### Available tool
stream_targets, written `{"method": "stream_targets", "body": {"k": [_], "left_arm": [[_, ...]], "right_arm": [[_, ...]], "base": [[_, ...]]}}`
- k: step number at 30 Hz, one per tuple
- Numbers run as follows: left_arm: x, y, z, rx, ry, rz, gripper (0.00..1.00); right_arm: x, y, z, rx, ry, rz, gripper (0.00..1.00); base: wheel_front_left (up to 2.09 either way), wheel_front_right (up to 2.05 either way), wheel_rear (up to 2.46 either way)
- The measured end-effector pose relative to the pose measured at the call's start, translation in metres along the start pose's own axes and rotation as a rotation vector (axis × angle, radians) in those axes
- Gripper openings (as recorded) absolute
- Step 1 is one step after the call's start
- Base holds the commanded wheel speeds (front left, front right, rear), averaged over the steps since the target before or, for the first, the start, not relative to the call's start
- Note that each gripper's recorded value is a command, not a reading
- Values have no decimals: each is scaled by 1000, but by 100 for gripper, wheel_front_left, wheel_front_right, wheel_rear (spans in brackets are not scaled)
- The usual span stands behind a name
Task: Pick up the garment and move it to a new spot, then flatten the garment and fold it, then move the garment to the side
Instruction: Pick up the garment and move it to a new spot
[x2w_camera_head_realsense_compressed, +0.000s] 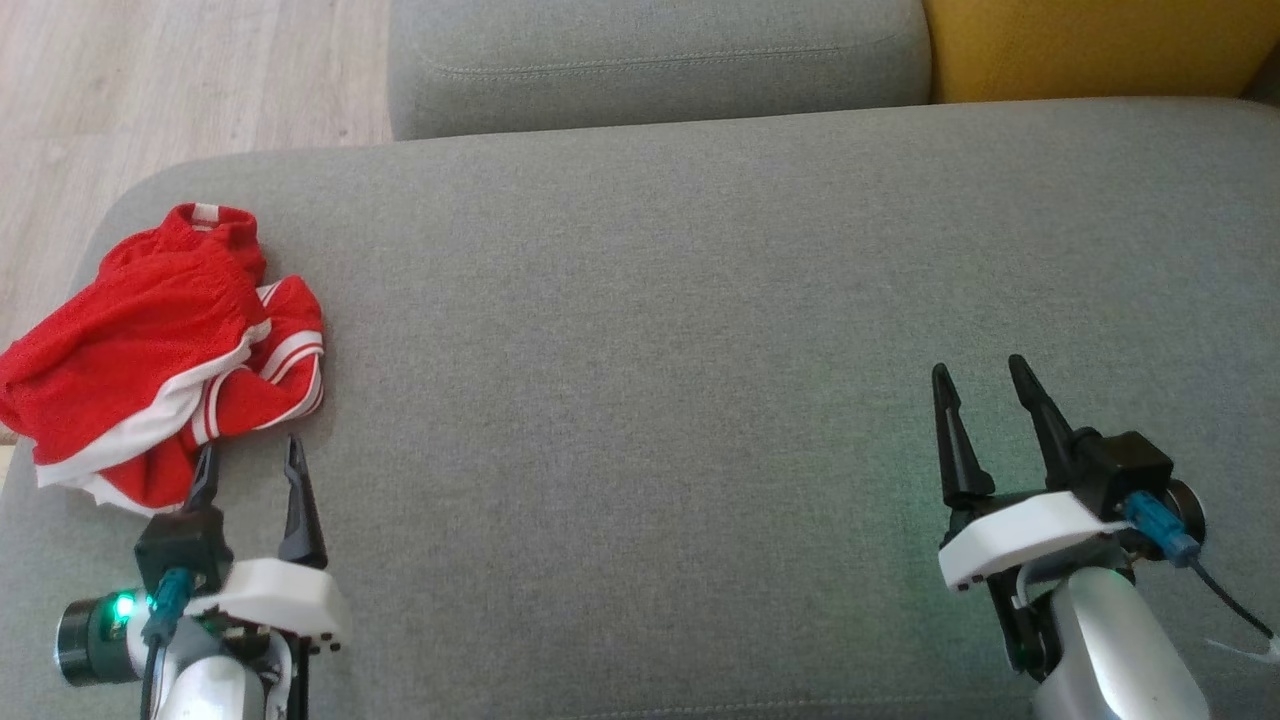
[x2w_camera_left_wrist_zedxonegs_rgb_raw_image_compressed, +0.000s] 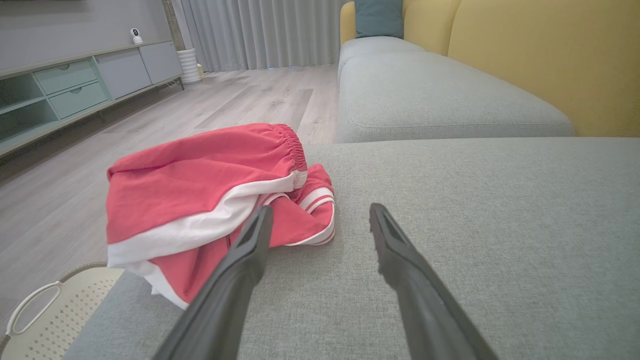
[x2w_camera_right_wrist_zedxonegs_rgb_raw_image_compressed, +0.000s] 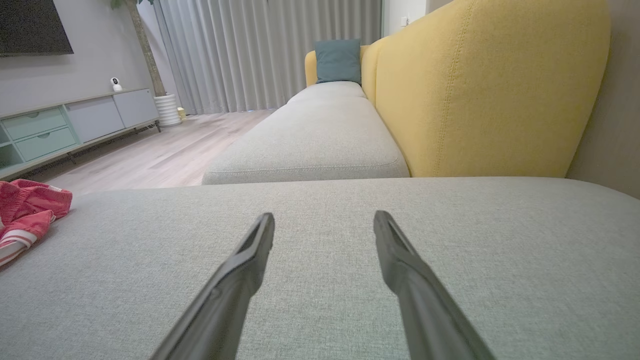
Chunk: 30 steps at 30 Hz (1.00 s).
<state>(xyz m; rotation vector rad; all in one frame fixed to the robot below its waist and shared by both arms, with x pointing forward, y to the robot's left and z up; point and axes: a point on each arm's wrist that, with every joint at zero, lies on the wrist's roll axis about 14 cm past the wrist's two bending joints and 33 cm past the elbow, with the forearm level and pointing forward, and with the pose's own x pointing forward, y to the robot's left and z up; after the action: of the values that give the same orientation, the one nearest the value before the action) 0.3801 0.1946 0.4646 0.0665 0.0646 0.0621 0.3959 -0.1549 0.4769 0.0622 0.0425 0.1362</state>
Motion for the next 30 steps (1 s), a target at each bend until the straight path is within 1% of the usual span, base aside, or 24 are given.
{"method": "stream_targets", "body": {"k": [11,18,23,30], "left_arm": [[-1,5,-2,-4,7,16,100],[-2,17,2,-13,-4,51,100],[-11,42,8,-16,-23,123,100],[-46,99,3,-9,-10,292,100]], "right_arm": [[2,-1,-2,10,4,-5,100],[13,9,0,13,-2,27,100],[27,39,-1,21,-1,112,100],[45,99,-7,43,18,276,100]], "base": [[0,0,0],[0,0,0],[0,0,0],[0,0,0]]}}
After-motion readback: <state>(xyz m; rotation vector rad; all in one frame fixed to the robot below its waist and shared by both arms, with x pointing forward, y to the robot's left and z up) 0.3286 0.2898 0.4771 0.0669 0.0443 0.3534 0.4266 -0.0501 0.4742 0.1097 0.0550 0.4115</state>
